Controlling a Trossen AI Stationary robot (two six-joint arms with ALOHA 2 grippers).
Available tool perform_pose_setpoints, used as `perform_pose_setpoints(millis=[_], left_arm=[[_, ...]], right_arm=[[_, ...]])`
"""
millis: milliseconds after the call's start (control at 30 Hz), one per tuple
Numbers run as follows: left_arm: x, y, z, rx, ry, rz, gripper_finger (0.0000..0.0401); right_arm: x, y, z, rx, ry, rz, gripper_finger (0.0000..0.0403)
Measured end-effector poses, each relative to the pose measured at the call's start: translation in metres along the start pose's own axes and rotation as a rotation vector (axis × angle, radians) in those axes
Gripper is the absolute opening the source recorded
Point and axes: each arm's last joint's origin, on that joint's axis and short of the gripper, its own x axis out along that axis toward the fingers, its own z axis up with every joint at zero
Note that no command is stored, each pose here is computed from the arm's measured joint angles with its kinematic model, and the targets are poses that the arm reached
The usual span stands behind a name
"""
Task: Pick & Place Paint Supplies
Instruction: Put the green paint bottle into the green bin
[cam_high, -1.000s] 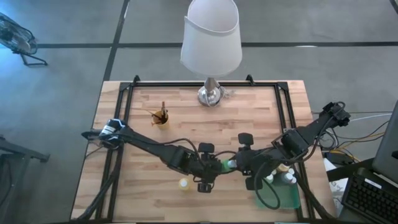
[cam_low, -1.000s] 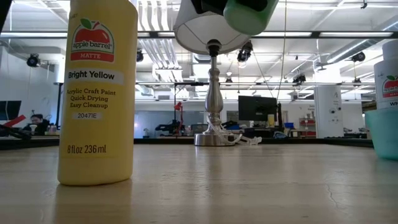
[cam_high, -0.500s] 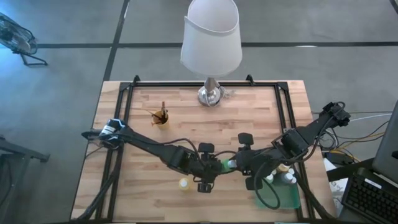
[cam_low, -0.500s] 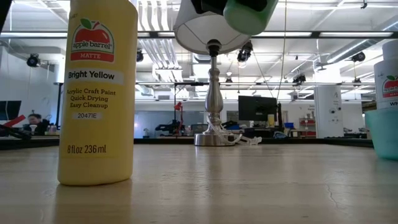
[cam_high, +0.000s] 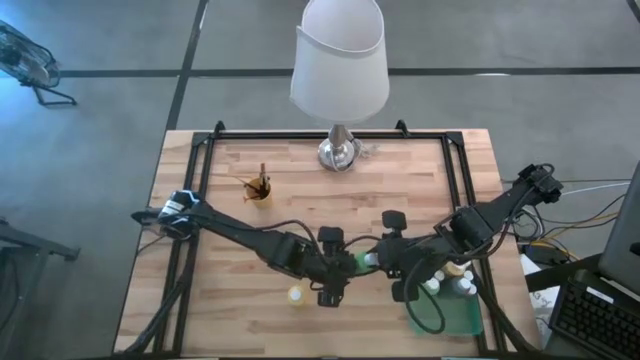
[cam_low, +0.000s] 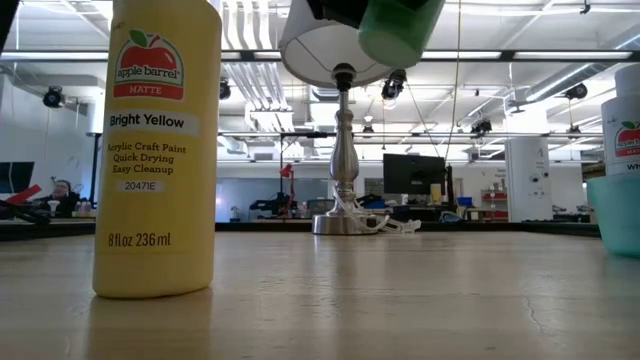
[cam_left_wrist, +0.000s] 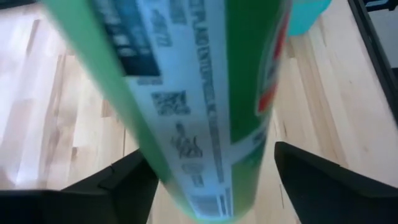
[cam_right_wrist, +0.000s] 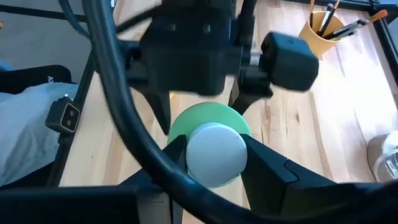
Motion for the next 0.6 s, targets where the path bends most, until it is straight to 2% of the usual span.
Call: perform_pose_setpoints(millis=[300,467,600], left_arm=[[-0.041,0.004,0.004,-0.05,-0.029,-0.003,0.0317],[-0.061,0.006,0.007,-0.045,-0.076,0.042,0.0318],[-0.065,0.007,0.006,-0.04,-0.079,0.087,0.0317]], right_arm=[[0.0,-0.001,-0.007,0.037,0.08,0.011,0.0115],[-0.003,0.006,-0.011,0.069,0.115,0.081,0.0115],[-0.009,0.013,-0.019,0.107,0.184,0.128,0.0115]])
